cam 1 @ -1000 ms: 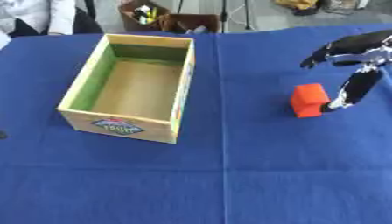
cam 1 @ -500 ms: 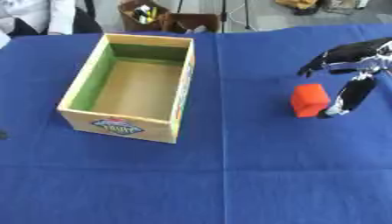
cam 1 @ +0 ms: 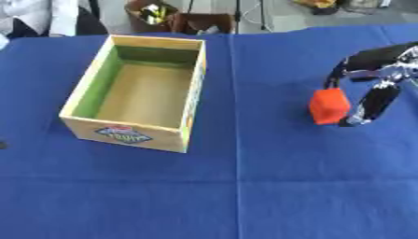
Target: Pick up objects on the table and place them in the box.
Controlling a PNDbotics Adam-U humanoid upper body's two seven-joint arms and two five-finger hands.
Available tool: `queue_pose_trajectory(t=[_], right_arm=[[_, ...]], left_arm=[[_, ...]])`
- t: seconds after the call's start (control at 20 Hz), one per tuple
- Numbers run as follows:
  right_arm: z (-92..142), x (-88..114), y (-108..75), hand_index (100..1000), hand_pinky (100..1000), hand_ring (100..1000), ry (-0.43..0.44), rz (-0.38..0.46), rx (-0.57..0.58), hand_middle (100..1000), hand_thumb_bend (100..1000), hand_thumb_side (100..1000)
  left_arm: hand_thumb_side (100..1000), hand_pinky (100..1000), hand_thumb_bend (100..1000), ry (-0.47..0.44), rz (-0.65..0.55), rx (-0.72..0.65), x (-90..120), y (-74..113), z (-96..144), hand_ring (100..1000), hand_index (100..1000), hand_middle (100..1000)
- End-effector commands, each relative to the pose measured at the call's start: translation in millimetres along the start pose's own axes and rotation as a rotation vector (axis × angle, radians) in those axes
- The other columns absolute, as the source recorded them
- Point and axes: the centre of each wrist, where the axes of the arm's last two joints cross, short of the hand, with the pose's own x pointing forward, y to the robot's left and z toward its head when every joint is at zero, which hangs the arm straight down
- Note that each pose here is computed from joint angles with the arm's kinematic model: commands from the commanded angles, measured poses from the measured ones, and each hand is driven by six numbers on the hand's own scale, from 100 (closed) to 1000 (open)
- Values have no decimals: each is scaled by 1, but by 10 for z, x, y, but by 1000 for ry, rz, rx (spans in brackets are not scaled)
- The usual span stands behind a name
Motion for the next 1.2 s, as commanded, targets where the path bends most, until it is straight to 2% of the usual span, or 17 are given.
queue_pose_trajectory(t=[0.05, 0.4, 0.65, 0.9, 1.15, 1.2], right_arm=[[111, -2, -122, 814, 823, 867, -2, 27, -23, 655, 464, 486], [105, 36, -134, 803, 807, 854, 3, -8, -46, 623, 422, 552], [76, 26, -110, 773, 789, 839, 28, -21, -57, 589, 354, 496], [36, 12, -79, 755, 776, 826, 49, -22, -57, 572, 207, 386], [-5, -1, -54, 731, 766, 805, 52, -31, -56, 548, 195, 385], [-3, 1, -64, 662, 750, 782, 50, -35, -69, 491, 180, 416]], left_arm=[[787, 420, 338, -24, -2, -14, 53, 0, -47, 607, 818, 543], [786, 419, 336, -24, 0, -17, 52, -7, -47, 608, 816, 542], [785, 419, 333, -26, 1, -18, 53, -12, -51, 608, 812, 540], [782, 418, 328, -27, 4, -19, 53, -16, -53, 608, 808, 537], [781, 418, 327, -25, 7, -17, 53, -13, -53, 609, 808, 538], [781, 418, 327, -25, 7, -17, 53, -12, -54, 610, 809, 538]])
